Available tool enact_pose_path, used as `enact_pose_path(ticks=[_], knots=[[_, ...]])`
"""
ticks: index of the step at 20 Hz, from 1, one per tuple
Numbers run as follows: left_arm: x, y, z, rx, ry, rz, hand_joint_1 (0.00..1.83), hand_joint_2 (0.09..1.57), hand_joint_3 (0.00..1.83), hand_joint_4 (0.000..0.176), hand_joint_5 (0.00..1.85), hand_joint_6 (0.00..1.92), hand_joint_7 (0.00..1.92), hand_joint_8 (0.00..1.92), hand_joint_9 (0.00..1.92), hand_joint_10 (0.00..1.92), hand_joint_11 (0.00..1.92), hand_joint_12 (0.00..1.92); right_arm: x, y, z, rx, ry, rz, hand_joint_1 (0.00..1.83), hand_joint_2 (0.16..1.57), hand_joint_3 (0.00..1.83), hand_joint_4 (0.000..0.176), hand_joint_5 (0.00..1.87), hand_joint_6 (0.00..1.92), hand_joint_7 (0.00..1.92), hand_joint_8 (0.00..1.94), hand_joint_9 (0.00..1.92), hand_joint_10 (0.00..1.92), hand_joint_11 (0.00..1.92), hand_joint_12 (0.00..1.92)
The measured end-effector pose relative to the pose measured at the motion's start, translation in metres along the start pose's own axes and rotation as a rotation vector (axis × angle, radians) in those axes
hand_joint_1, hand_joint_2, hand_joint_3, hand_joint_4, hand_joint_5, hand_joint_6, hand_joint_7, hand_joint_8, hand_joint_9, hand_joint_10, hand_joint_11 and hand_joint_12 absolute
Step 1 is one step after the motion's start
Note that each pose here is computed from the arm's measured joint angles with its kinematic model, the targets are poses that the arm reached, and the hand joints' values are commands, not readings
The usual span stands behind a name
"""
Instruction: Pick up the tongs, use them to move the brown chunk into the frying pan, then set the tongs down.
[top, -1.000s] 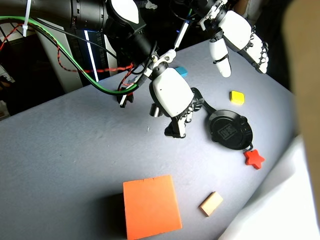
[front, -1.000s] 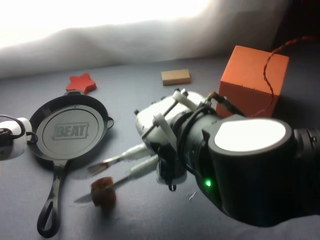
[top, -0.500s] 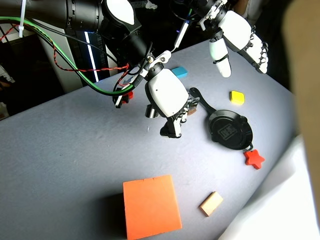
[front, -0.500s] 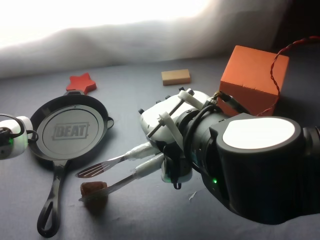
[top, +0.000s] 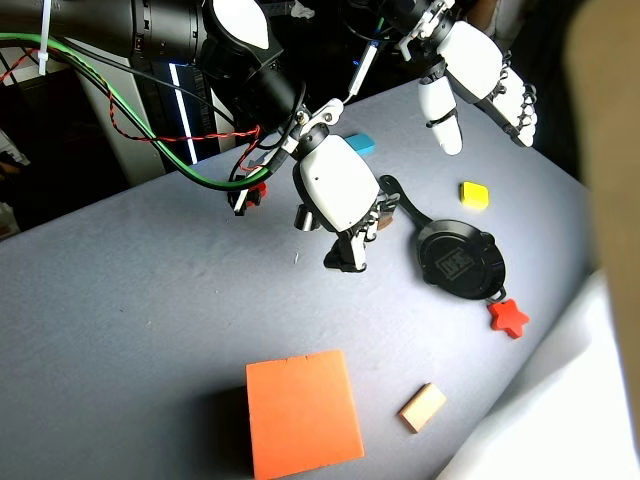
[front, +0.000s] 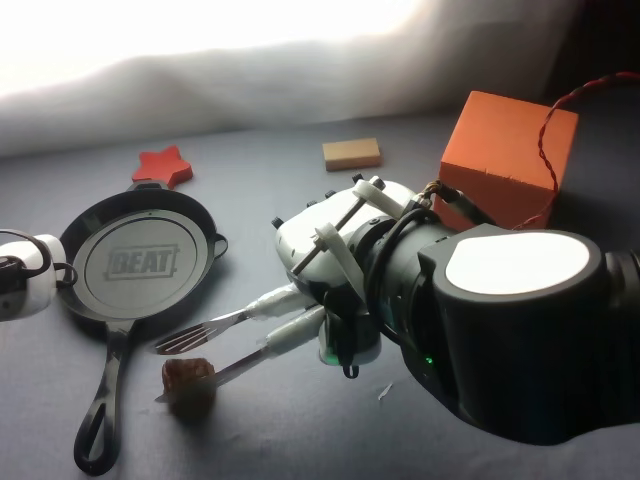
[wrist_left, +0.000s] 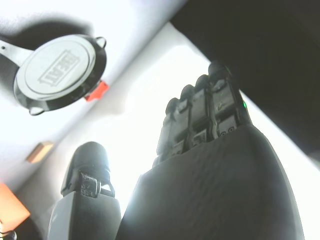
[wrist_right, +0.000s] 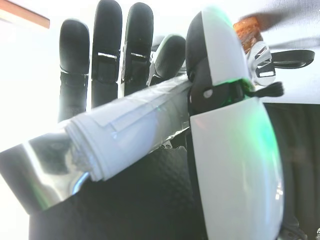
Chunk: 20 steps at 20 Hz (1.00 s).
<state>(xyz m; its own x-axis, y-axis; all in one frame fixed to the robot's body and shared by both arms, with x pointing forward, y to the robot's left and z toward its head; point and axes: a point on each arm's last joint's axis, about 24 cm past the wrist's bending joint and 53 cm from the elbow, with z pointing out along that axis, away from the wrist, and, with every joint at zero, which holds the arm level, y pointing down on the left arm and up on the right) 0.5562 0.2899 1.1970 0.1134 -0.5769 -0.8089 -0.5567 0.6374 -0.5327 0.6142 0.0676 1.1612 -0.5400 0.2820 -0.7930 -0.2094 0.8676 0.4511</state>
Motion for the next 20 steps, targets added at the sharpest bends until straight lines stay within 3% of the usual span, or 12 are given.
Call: enact_pose_path(ticks=[5,7,10,13,17,18,19,20], knots=[[0.001,0.001,0.000,-0.003,0.003,-0.001,0.11,1.29,0.00,0.009,0.03,0.01,0.06,0.00,0.02,0.00,0.00,0.23,0.005,-0.004,0.003,0.002,0.012,-0.007,1.11,1.21,0.00,0.000,0.78,1.27,1.09,0.10,0.88,0.59,0.53,1.43],[0.001,0.001,0.000,-0.003,0.003,-0.002,0.10,1.29,0.00,0.015,0.05,0.01,0.07,0.00,0.05,0.01,0.00,0.35,0.006,-0.006,0.008,0.006,0.011,-0.008,1.10,1.22,0.00,0.000,0.78,1.28,1.09,0.09,0.88,0.59,0.52,1.45],[0.002,0.000,-0.001,-0.001,0.007,-0.003,0.11,1.29,0.00,0.009,0.05,0.00,0.06,0.00,0.03,0.00,0.00,0.29,0.007,-0.009,0.015,0.015,0.018,0.004,1.11,1.22,0.00,0.000,0.78,1.27,1.08,0.09,0.87,0.59,0.52,1.44],[0.002,0.000,-0.002,0.001,0.008,-0.003,0.10,1.29,0.00,0.004,0.04,0.00,0.06,0.00,0.02,0.00,0.00,0.25,0.006,-0.007,0.019,0.005,0.016,0.011,1.10,1.22,0.00,0.000,0.77,1.29,1.08,0.08,0.86,0.61,0.51,1.45],[0.004,-0.002,-0.002,0.005,0.012,-0.003,0.11,1.29,0.00,0.009,0.04,0.00,0.05,0.00,0.02,0.00,0.00,0.25,0.011,0.003,0.020,-0.022,0.025,0.010,1.11,1.21,0.00,0.000,0.79,1.25,1.12,0.09,0.89,0.61,0.55,1.42],[0.004,-0.001,-0.002,0.004,0.013,-0.002,0.12,1.30,0.00,0.008,0.04,0.00,0.04,0.00,0.02,0.00,0.00,0.26,0.013,0.004,0.022,-0.027,0.025,0.003,1.18,1.17,0.00,0.000,0.82,1.22,1.00,0.84,0.94,0.62,0.60,1.40],[0.004,-0.001,-0.002,0.003,0.012,-0.002,0.11,1.29,0.00,0.013,0.04,0.00,0.05,0.00,0.02,0.00,0.00,0.28,0.016,0.004,0.022,-0.028,0.030,0.000,1.20,1.14,0.00,0.010,0.88,1.14,1.00,0.99,1.02,0.64,0.66,1.39],[0.004,-0.001,-0.002,0.004,0.012,-0.002,0.11,1.30,0.00,0.011,0.03,0.00,0.06,0.00,0.02,0.00,0.00,0.28,0.018,0.003,0.023,-0.026,0.032,-0.002,1.21,1.13,0.00,0.013,0.91,1.10,1.02,0.97,1.05,0.66,0.66,1.40]])
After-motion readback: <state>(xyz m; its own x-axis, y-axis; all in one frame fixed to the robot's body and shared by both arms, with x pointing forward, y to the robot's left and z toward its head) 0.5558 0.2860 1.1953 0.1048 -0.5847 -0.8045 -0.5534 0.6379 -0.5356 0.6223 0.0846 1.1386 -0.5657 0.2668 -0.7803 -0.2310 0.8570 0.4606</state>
